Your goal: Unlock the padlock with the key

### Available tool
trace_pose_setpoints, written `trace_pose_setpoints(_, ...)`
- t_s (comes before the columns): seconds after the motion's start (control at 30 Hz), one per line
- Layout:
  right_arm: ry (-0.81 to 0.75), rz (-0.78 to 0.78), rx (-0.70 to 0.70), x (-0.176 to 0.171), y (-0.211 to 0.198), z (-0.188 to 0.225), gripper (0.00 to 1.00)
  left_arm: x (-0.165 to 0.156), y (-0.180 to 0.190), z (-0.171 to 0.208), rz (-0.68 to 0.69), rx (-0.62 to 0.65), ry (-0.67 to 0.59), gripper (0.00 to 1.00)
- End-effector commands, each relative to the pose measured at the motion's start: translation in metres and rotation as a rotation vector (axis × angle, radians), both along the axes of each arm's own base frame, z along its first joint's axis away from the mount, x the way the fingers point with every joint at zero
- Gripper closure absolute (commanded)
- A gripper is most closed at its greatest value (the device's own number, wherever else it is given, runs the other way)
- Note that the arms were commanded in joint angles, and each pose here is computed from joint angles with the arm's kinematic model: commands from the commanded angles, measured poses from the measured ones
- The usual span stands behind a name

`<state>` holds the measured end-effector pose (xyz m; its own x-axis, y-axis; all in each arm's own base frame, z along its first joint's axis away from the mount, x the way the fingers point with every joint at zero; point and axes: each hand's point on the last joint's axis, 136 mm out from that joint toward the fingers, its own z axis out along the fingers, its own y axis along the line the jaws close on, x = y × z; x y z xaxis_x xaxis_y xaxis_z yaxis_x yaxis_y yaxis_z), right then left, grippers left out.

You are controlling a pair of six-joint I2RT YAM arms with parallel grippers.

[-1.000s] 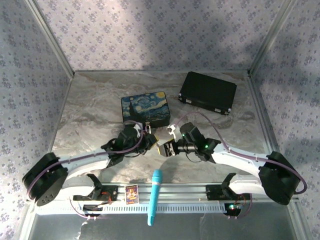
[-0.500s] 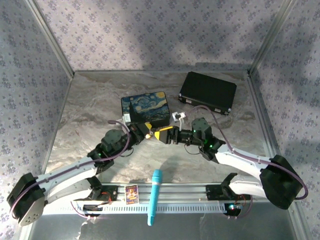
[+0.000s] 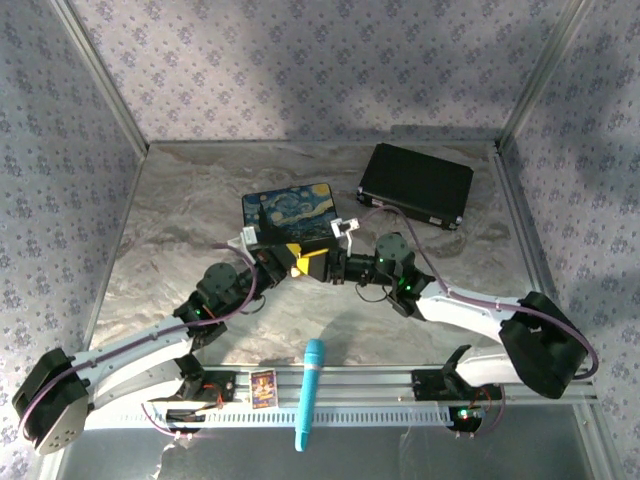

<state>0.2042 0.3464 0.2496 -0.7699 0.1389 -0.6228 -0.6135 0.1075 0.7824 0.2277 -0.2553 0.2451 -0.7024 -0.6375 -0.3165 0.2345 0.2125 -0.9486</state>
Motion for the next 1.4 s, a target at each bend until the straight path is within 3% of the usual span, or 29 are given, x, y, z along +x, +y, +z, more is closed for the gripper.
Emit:
trace_pose_setpoints(0.0,-0.041,0.034,0.052,-0.003,0.006,0.020,0.64,0.000,0.004,0.013,0.019,-0.039,-0.037,1.00)
trace_pose_setpoints(0.13,-0.023,0.030,0.034,-0.002,0.007,0.012,0.66,0.001,0.006,0.014,0.029,-0.049,-0.038,1.00)
trace_pose_setpoints(0.3,-0.017,0.039,0.035,-0.003,0.008,0.009,0.80,0.001,0.007,0.011,0.034,-0.043,-0.025,1.00)
trace_pose_setpoints(0.43,-0.008,0.036,0.027,-0.004,0.008,0.004,0.81,0.002,0.009,0.009,0.045,-0.045,-0.018,1.00)
trace_pose_setpoints(0.53,-0.005,0.032,0.029,-0.004,0.007,0.002,0.90,0.003,0.008,0.008,0.042,-0.038,-0.013,1.00)
trace_pose_setpoints(0.83,0.024,-0.025,0.034,0.007,-0.011,-0.002,1.00,0.003,0.008,-0.002,0.045,-0.011,0.013,1.00)
trace_pose_setpoints(1.17,0.037,-0.018,0.011,0.006,-0.014,-0.005,1.00,0.007,0.006,-0.017,0.055,0.010,0.048,1.00)
trace_pose_setpoints(1.2,0.040,-0.010,0.006,0.005,-0.012,-0.006,0.96,0.007,0.006,-0.017,0.054,0.010,0.046,1.00)
trace_pose_setpoints(1.27,0.042,-0.005,0.003,0.003,-0.010,-0.007,0.77,0.007,0.005,-0.017,0.054,0.007,0.047,1.00)
trace_pose_setpoints(1.37,0.042,0.010,0.000,0.000,-0.006,-0.007,0.73,0.007,0.006,-0.018,0.058,0.010,0.049,1.00)
